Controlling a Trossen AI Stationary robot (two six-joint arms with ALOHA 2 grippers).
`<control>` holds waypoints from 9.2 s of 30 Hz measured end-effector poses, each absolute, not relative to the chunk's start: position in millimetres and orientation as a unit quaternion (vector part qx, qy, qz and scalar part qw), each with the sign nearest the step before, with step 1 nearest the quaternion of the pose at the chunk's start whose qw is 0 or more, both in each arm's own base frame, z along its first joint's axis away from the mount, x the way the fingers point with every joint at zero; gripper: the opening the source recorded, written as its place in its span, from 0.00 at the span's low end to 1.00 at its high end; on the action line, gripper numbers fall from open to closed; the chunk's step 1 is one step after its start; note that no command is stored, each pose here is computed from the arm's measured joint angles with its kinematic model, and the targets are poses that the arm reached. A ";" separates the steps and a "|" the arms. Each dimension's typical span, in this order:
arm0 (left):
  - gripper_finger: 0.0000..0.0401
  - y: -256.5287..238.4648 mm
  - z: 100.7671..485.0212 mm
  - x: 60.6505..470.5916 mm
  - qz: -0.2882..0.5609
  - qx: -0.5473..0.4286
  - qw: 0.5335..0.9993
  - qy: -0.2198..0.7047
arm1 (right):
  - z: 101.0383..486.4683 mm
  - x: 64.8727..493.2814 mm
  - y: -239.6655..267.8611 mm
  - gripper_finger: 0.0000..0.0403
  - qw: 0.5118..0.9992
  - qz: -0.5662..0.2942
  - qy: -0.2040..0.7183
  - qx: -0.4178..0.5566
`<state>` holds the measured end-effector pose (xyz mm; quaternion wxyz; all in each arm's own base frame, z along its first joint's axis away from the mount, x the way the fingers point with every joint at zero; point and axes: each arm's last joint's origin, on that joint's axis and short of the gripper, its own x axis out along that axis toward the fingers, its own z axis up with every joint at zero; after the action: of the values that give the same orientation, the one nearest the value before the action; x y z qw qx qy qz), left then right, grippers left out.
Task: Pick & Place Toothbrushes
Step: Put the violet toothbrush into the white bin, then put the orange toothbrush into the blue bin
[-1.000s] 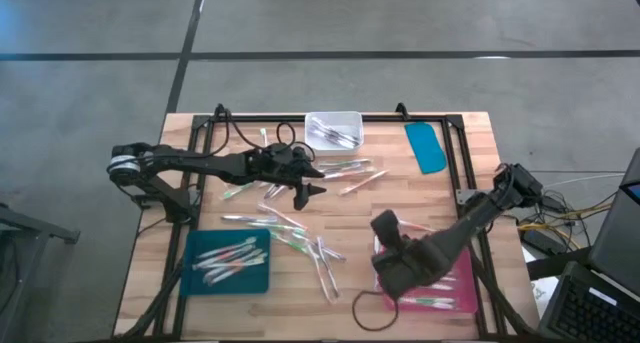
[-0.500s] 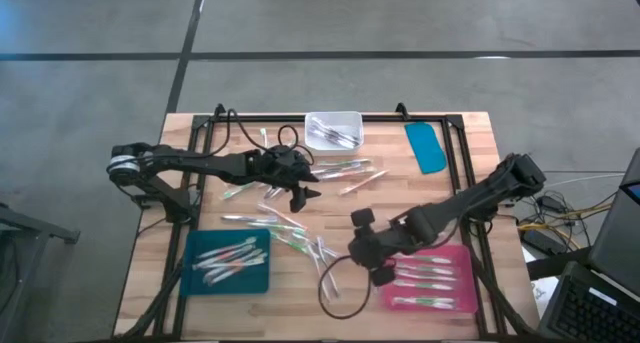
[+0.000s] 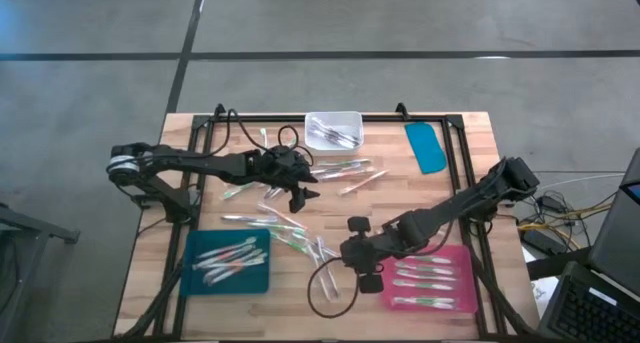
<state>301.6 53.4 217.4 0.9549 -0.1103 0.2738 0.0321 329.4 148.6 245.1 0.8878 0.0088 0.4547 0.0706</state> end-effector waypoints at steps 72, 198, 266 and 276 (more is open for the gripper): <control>0.57 41.2 216.7 299.8 -0.001 -0.091 0.952 0.293 | 141.7 381.6 156.8 0.52 0.836 -0.029 0.490 0.244; 0.57 42.4 216.8 299.9 0.017 -0.095 0.952 0.291 | 210.4 357.0 -220.9 0.05 0.892 -0.141 0.429 -0.020; 0.57 42.4 216.8 299.9 0.016 -0.095 0.952 0.291 | 301.6 344.1 -201.3 0.32 0.902 -0.168 0.397 0.039; 0.57 43.8 213.1 297.3 0.028 -0.040 0.948 0.314 | 316.5 330.2 -185.3 0.17 0.895 -0.150 0.419 0.032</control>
<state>297.3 43.8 213.1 0.9480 -0.0398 0.3143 0.0285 330.2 -185.3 316.5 0.8947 0.0316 0.4194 -0.1503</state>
